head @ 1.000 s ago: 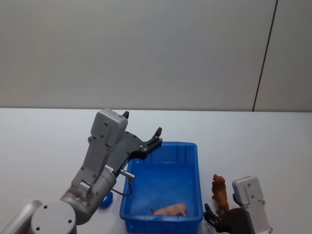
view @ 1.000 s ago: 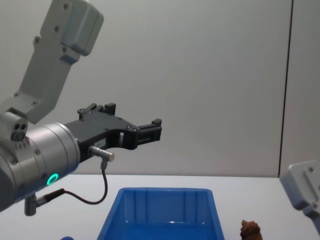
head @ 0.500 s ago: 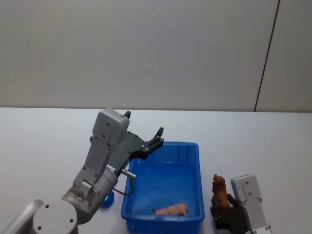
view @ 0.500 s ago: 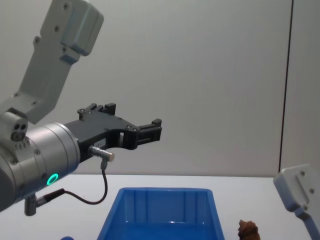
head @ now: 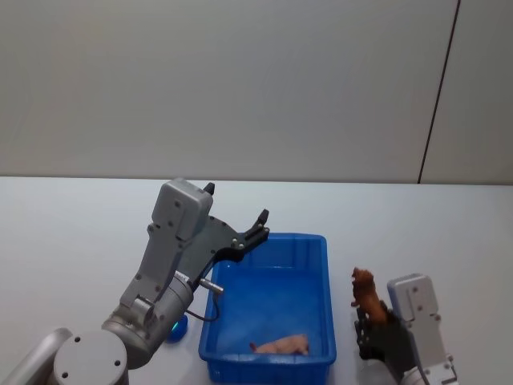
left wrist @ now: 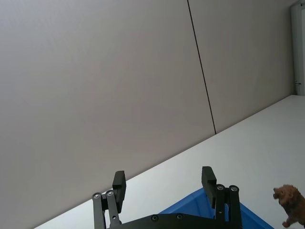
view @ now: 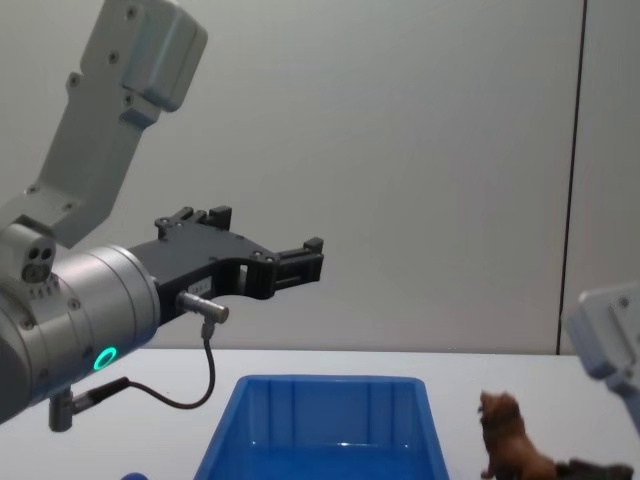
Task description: Pick up the two dolls from the table and place them into the box.
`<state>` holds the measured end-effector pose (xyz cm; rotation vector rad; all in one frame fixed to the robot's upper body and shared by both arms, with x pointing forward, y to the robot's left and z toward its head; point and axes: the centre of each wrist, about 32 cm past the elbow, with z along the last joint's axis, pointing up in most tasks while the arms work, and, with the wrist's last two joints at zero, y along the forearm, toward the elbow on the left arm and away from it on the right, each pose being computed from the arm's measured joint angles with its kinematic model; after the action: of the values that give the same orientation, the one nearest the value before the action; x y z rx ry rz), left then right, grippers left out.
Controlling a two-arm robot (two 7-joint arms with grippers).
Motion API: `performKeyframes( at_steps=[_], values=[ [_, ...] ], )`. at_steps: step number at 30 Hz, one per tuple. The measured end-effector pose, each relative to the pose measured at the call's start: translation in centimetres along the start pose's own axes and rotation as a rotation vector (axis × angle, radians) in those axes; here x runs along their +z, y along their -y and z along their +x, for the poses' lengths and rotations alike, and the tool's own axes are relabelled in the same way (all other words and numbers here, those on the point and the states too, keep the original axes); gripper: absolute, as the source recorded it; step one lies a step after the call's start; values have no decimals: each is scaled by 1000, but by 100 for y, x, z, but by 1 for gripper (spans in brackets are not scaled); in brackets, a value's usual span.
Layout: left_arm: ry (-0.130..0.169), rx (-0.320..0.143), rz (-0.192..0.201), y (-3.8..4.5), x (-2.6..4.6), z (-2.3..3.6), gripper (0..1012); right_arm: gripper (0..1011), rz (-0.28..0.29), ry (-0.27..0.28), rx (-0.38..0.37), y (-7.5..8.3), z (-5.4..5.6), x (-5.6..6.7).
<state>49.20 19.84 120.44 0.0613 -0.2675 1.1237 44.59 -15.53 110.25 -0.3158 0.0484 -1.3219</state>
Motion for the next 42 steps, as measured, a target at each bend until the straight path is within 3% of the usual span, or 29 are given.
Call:
performKeyframes(
  at_steps=[8, 19, 30, 33, 42],
  values=[
    [0, 0, 0, 0, 0, 0, 1001, 318, 91, 20, 3, 45, 49, 169],
    [0, 0, 0, 0, 0, 0, 1001, 318, 182, 31, 107, 2, 44, 427],
    [0, 0, 0, 0, 0, 0, 1002, 319, 142, 25, 246, -221, -112, 553],
    [0, 0, 0, 0, 0, 0, 1001, 368, 123, 23, 278, -301, -170, 567],
    [0, 0, 0, 0, 0, 0, 1002, 662, 82, 28, 334, -465, -300, 585]
  ],
)
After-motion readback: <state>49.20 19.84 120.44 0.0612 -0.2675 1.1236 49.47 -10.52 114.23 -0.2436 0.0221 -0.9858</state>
